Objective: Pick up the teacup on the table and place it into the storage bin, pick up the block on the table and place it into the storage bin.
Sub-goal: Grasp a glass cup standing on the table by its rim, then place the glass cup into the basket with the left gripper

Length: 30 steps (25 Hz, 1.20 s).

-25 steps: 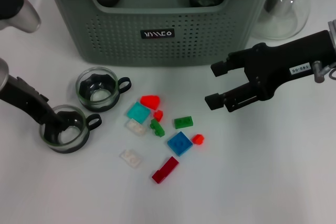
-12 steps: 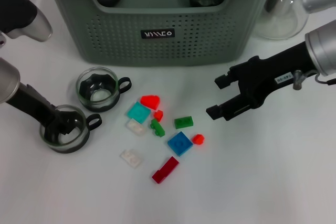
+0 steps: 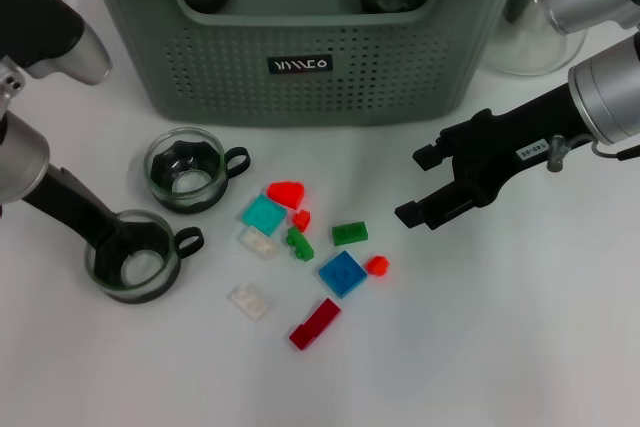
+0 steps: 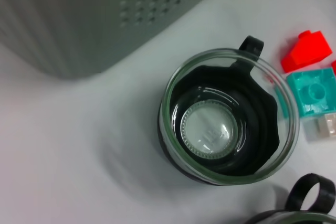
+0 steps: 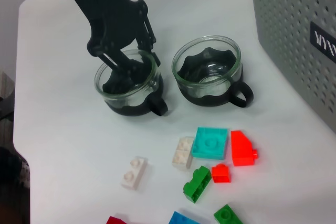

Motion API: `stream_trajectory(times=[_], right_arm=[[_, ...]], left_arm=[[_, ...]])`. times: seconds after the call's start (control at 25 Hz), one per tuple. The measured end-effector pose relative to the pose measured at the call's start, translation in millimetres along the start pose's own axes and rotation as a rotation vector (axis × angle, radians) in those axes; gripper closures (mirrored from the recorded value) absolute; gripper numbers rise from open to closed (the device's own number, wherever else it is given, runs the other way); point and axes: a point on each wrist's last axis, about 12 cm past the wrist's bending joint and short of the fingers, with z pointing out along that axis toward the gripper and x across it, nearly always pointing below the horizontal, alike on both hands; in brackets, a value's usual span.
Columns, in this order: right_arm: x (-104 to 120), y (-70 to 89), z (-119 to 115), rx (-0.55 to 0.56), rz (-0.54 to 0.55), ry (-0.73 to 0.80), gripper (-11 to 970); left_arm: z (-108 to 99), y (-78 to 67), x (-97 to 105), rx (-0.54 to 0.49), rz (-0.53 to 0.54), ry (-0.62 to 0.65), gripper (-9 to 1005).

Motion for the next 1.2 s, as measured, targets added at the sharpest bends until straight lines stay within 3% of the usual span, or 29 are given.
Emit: stream_trajectory(times=[0.64, 1.04, 1.2], right_arm=[[3.2, -0.8, -1.2, 0.004, 0.01, -0.002, 18], [3.7, -2.1, -3.4, 0.009, 0.012, -0.003, 19], [4.3, -2.7, -5.6, 0.009, 0.011, 0.001, 19]], left_arm=[[-6.4, 3.4, 1.8, -0.035, -0.027, -0.042, 911], [-52.3, 0.7, 22.1, -0.035, -0.104, -0.16, 941], [-90.6, -3.9, 23.3, 0.05, -0.117, -0.365, 941]])
